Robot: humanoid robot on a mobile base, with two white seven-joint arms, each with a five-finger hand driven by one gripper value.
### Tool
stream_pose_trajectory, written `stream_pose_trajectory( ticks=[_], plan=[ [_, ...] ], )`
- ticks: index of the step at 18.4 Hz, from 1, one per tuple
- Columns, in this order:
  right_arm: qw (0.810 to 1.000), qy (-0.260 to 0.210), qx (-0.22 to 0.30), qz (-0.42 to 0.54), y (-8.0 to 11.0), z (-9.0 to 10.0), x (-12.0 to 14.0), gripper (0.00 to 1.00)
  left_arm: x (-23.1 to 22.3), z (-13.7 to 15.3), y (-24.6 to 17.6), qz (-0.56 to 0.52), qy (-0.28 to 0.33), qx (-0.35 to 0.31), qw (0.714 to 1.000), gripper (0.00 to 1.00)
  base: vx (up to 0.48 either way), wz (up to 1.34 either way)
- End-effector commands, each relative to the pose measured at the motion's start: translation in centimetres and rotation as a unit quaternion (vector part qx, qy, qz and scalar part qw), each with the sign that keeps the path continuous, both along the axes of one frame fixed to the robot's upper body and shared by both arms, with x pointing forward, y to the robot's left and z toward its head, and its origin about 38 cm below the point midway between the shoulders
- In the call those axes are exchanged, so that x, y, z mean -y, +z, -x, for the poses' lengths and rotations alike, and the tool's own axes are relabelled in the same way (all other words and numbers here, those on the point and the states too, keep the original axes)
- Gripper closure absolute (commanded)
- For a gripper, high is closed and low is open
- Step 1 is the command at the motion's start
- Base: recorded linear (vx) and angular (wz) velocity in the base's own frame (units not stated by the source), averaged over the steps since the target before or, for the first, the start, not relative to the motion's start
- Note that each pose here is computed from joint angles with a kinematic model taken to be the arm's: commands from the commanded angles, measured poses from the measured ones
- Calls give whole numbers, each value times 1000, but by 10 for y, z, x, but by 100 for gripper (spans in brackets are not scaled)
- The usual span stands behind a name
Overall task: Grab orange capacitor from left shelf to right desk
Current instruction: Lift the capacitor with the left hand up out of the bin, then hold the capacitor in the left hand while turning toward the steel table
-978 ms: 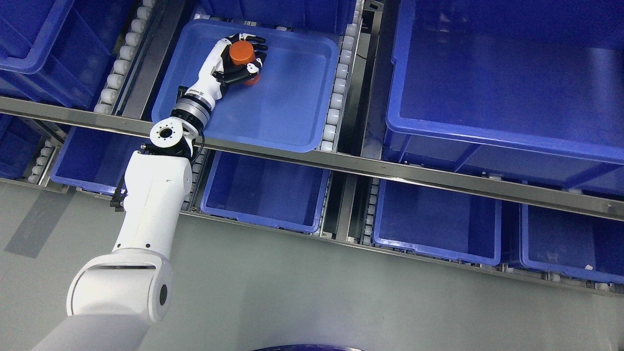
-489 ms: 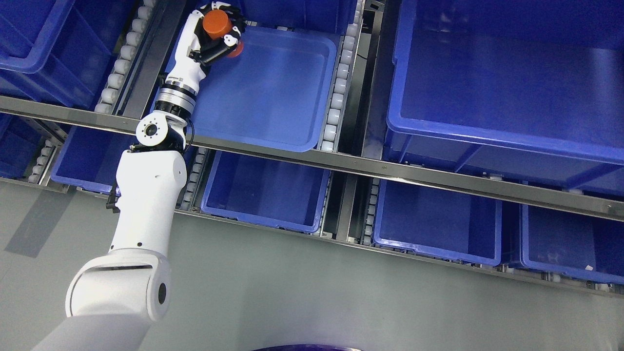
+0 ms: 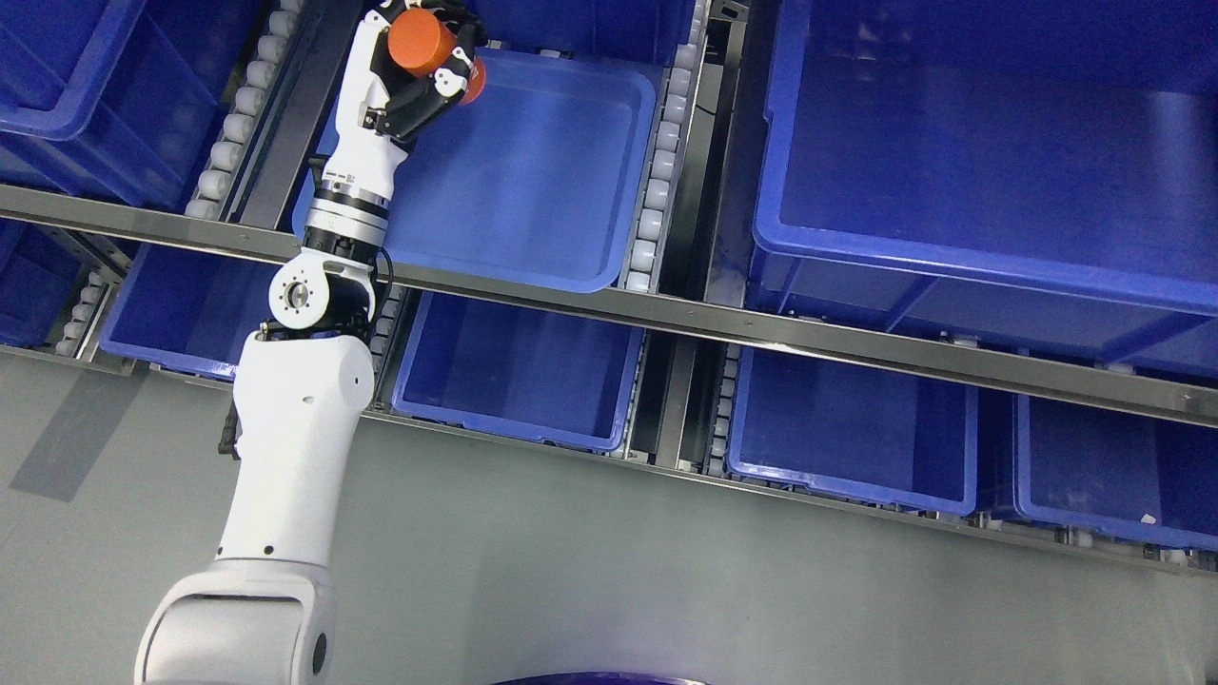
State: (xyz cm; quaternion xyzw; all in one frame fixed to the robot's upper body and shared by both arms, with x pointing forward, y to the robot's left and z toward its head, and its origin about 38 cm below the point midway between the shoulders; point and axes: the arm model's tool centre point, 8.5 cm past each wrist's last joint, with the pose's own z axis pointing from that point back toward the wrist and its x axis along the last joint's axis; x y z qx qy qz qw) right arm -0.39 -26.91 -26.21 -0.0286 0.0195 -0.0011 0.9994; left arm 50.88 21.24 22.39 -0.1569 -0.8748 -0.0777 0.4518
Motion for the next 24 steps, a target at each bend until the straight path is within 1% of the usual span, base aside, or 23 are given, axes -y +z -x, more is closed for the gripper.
stream_pose_trajectory(
  ticks=[1,3,11,17,24],
  plan=[
    [1000,-6,-5,9,1,14,11,0,24,58,33,-9,-43,93,995,98,-42,0],
    [1000,-6,-5,8,1,14,11,0,23,62,26,-8,-42,87,995,98,-54,-3],
    [1000,-6,-5,9,1,14,11,0,14,71,27,-2,-29,106,994,97,-138,11],
    [1000,-6,-5,9,1,14,11,0,4,72,21,4,-14,95,995,96,-190,61],
    [1000,-6,-5,9,1,14,11,0,3,73,16,4,-13,90,996,96,-195,-354]
  ],
)
